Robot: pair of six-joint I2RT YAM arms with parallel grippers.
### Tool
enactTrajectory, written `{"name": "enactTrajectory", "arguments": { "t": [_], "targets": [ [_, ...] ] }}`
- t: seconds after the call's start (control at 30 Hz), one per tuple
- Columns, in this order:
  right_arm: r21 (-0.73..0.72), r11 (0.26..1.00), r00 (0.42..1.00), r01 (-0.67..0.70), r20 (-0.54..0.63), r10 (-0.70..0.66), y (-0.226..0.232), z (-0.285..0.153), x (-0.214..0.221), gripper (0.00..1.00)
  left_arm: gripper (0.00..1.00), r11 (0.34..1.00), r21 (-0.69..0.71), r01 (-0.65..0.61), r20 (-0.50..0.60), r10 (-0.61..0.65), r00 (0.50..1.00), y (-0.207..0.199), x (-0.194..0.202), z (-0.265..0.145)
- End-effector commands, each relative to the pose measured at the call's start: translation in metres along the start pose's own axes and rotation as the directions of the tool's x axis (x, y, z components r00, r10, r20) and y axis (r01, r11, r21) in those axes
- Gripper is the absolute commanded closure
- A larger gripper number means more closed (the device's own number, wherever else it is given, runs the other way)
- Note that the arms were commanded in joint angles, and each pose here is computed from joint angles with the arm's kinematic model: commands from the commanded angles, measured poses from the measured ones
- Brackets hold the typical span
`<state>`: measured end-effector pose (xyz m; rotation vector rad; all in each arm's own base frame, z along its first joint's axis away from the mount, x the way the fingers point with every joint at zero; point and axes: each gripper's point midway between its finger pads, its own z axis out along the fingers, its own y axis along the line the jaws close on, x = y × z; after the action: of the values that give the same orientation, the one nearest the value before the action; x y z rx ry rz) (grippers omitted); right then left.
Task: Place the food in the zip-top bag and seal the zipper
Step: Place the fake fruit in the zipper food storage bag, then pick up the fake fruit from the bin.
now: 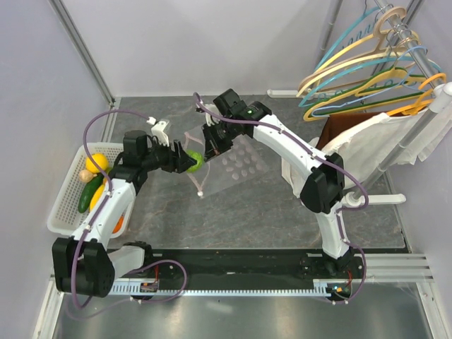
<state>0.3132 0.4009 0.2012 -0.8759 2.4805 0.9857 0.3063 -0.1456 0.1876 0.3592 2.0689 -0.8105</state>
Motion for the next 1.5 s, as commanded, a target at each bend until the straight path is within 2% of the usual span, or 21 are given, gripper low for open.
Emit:
{"name": "enactTrajectory", "arguments": {
  "t": [0.0,0.07,0.17,0.3,0.33,0.53,0.67,0.8,0.97,1.03,1.1,1.23,1.27,1.33,1.47],
  "targets": [
    [-0.146,0.989,0.999,0.035,0.037,-0.030,0.051,-0.027,-0.003,1.00,0.54,0.975,-0.221,-0.038,0.053,0.051,0.997,0.035,-0.035,-0.006],
    [-0.189,0.982,0.999,0.021,0.029,-0.016,0.058,-0.027,-0.003,1.00,0.54,0.980,-0.196,-0.041,0.041,0.050,0.998,0.028,-0.036,-0.007],
    [-0.277,0.961,1.000,0.017,0.019,-0.012,0.074,-0.028,-0.004,1.00,0.47,0.986,-0.149,-0.070,0.075,0.082,0.994,0.006,-0.058,-0.014],
    [-0.296,0.955,0.999,0.019,0.033,-0.010,0.079,-0.032,-0.008,1.00,0.19,0.983,-0.133,-0.124,0.084,0.136,0.987,-0.017,-0.087,-0.034],
    [-0.293,0.956,0.999,0.016,0.034,-0.006,0.078,-0.033,-0.008,1.00,0.16,0.981,-0.135,-0.136,0.062,0.146,0.987,-0.017,-0.085,-0.037],
    [-0.283,0.959,0.994,-0.007,0.099,0.036,0.062,-0.049,-0.032,1.00,0.08,0.982,-0.076,-0.171,-0.066,0.166,0.984,-0.031,-0.063,-0.053],
    [-0.320,0.947,0.992,-0.038,0.102,0.075,0.056,-0.059,-0.035,1.00,0.00,0.981,-0.056,-0.186,-0.046,0.183,0.982,-0.046,-0.069,-0.071],
    [-0.366,0.930,0.984,-0.037,0.150,0.098,0.055,-0.082,-0.052,1.00,0.00,0.986,-0.072,-0.153,0.018,0.155,0.988,-0.049,-0.093,-0.098],
    [-0.396,0.918,0.972,-0.029,0.204,0.119,0.053,-0.110,-0.065,1.00,0.00,0.981,-0.174,-0.090,0.051,0.100,0.994,-0.020,-0.108,-0.130],
    [-0.412,0.911,0.966,-0.017,0.227,0.120,0.054,-0.120,-0.072,1.00,0.00,0.972,-0.227,-0.065,0.016,0.071,0.997,0.003,-0.103,-0.133],
    [-0.434,0.901,0.962,-0.009,0.243,0.127,0.058,-0.128,-0.079,1.00,0.02,0.966,-0.249,-0.067,-0.067,0.052,0.996,0.020,-0.091,-0.131],
    [-0.434,0.900,0.951,0.022,0.288,0.116,0.065,-0.143,-0.088,1.00,0.03,0.952,-0.302,-0.045,-0.133,0.005,0.991,0.054,-0.084,-0.144],
    [-0.435,0.900,0.953,0.010,0.276,0.123,0.064,-0.140,-0.084,1.00,0.03,0.946,-0.312,-0.085,-0.151,0.039,0.988,0.058,-0.086,-0.148],
    [-0.429,0.902,0.962,-0.042,0.225,0.152,0.054,-0.128,-0.067,1.00,0.05,0.933,-0.346,-0.099,-0.217,0.023,0.976,0.072,-0.080,-0.153],
    [-0.362,0.928,0.958,-0.086,0.226,0.177,0.028,-0.124,-0.061,1.00,0.06,0.894,-0.396,-0.211,-0.356,0.062,0.932,0.108,-0.062,-0.165]
  ]
}}
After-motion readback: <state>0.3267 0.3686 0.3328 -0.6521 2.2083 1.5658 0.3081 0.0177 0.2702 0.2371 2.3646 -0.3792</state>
